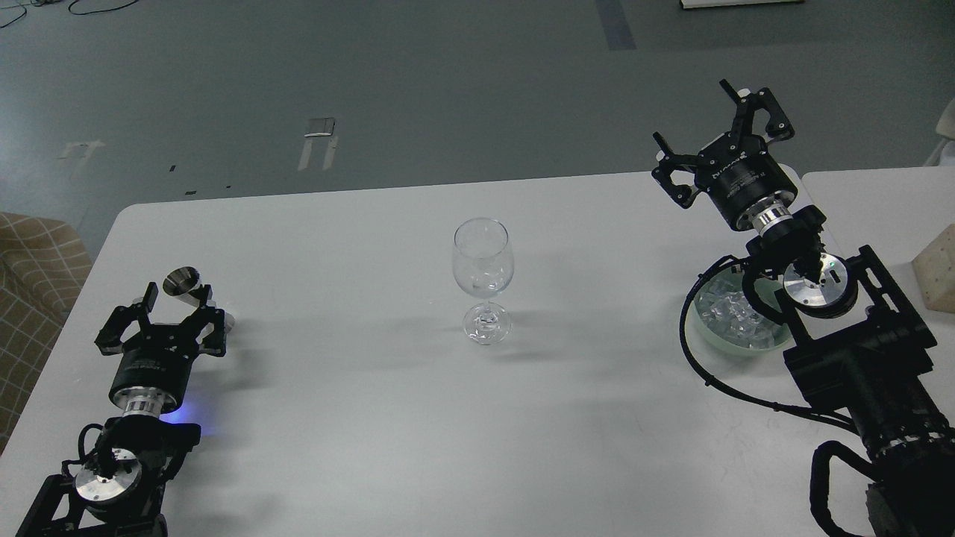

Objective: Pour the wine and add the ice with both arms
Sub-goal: 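Close the left gripper on the metal jigger and lift it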

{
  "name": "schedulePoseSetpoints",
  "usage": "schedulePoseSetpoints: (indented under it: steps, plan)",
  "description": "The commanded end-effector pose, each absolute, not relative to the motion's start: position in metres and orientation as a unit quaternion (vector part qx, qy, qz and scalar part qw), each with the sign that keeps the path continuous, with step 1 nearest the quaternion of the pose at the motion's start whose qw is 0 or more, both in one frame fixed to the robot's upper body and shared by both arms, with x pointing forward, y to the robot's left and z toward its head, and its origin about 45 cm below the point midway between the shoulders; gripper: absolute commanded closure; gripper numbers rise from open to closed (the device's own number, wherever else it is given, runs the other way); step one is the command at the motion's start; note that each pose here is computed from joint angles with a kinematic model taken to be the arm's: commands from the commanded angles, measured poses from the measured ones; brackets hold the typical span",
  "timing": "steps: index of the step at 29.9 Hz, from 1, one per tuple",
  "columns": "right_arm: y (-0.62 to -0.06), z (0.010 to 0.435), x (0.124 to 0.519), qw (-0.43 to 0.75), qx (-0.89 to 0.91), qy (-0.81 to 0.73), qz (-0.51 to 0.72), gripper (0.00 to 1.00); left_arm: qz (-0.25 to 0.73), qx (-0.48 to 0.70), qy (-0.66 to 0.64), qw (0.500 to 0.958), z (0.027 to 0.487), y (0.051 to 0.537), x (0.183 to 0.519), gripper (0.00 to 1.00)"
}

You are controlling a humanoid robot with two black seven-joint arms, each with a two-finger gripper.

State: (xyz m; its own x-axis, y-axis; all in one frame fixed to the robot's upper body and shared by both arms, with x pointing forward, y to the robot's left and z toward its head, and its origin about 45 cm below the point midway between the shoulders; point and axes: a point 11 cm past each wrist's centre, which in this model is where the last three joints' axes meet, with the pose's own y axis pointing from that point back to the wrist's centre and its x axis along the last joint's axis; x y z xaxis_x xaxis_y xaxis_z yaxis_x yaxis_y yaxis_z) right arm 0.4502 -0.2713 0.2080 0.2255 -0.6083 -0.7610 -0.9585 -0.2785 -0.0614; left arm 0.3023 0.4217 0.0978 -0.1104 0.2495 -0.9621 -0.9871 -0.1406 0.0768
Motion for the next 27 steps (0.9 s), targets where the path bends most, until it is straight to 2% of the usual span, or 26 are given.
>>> schedulePoseSetpoints:
  steps: [1,3,27]
  plan:
    - [-0.2711,0.2088,0.4506,0.275,-0.734,0.534,0.318,0.0,0.614,-0.44,0.42,0.503,0.0988,0.4216,0.3033,0.4]
    - [-0.2708,0.2097,0.4509,0.276,-0.734,0.533,0.318,0.0,0.614,-0.44,0.42,0.504,0.0992,0.4213,0.3043,0.43]
    - [-0.2719,0.2078,0.4501,0.274,-0.733,0.534,0.319,0.0,0.617,-0.435,0.417,0.506,0.0966,0.4273,0.3006,0.43]
